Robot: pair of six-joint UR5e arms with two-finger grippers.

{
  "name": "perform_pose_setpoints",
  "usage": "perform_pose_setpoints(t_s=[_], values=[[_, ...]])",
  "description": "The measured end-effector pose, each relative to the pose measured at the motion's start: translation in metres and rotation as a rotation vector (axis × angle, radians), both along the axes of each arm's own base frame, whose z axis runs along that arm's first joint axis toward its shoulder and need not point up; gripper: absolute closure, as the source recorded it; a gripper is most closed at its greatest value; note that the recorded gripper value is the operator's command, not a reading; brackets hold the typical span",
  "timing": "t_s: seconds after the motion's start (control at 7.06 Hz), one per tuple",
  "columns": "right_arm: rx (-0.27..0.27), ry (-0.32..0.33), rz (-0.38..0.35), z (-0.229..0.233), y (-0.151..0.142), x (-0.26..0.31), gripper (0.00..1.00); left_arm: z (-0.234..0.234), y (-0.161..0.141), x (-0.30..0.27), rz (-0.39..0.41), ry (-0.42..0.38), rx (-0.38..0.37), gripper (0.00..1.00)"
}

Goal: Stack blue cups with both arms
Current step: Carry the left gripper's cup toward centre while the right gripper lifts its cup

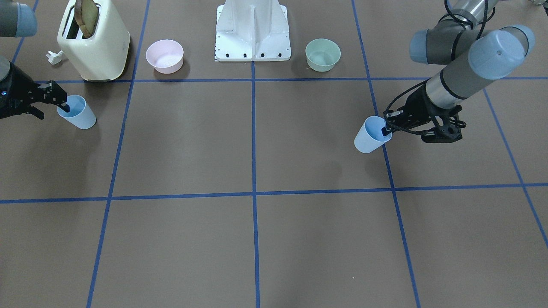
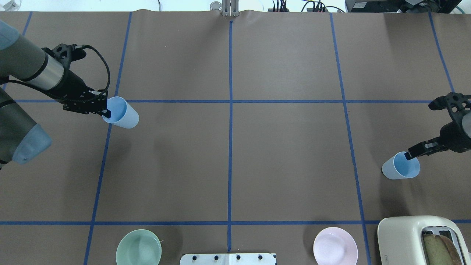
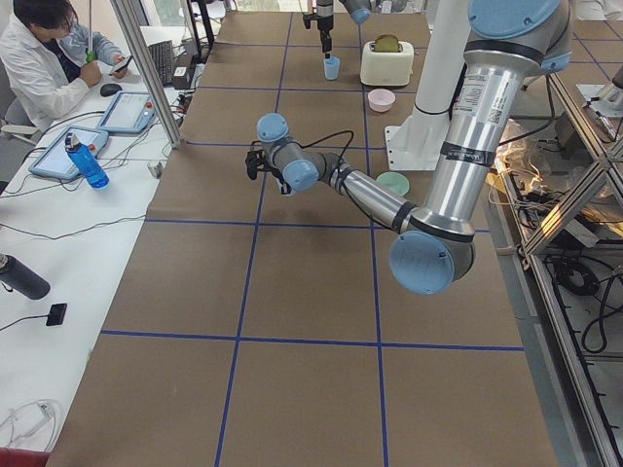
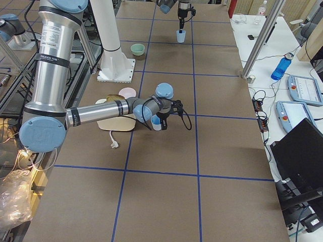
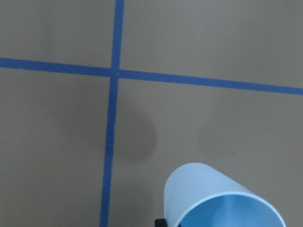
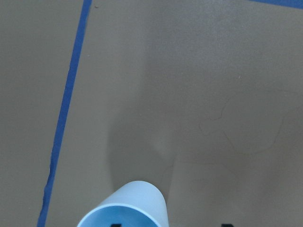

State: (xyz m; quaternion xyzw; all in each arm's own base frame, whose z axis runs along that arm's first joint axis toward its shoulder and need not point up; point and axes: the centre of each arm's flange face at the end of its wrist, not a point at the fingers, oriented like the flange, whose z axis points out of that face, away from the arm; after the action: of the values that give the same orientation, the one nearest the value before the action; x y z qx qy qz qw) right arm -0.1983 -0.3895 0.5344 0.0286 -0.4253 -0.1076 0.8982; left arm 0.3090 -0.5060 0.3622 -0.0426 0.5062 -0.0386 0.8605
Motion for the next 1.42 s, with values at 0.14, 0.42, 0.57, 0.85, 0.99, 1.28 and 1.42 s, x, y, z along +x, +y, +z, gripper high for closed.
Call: perform_pose_setpoints(t_s=[0.14, 0.42, 0.57, 0.85, 0.99, 1.28, 1.42], values=[[0.000, 0.003, -0.007, 0.001, 0.002, -0.003, 0.26, -0.012, 0.001, 0.010, -0.003, 0.007, -0.019, 1.00], [0.008, 0.019, -0.017, 0.004, 0.005, -0.010, 0.53, -0.031, 0.004, 0.028, -0.001, 0.021, -0.040, 1.00], [0.009, 0.026, -0.019, 0.005, 0.006, -0.013, 0.72, -0.041, 0.007, 0.040, 0.003, 0.028, -0.052, 1.00], [0.007, 0.035, -0.016, 0.008, 0.006, -0.014, 0.78, -0.069, 0.015, 0.067, 0.012, 0.045, -0.082, 1.00], [0.007, 0.037, -0.015, 0.008, 0.005, -0.014, 0.83, -0.088, 0.015, 0.076, 0.012, 0.044, -0.100, 1.00], [0.007, 0.040, -0.017, 0.008, 0.005, -0.016, 0.89, -0.109, 0.015, 0.088, 0.001, 0.028, -0.102, 1.00], [0.007, 0.042, -0.019, 0.008, 0.005, -0.017, 0.98, -0.112, 0.019, 0.098, -0.005, 0.016, -0.088, 1.00]])
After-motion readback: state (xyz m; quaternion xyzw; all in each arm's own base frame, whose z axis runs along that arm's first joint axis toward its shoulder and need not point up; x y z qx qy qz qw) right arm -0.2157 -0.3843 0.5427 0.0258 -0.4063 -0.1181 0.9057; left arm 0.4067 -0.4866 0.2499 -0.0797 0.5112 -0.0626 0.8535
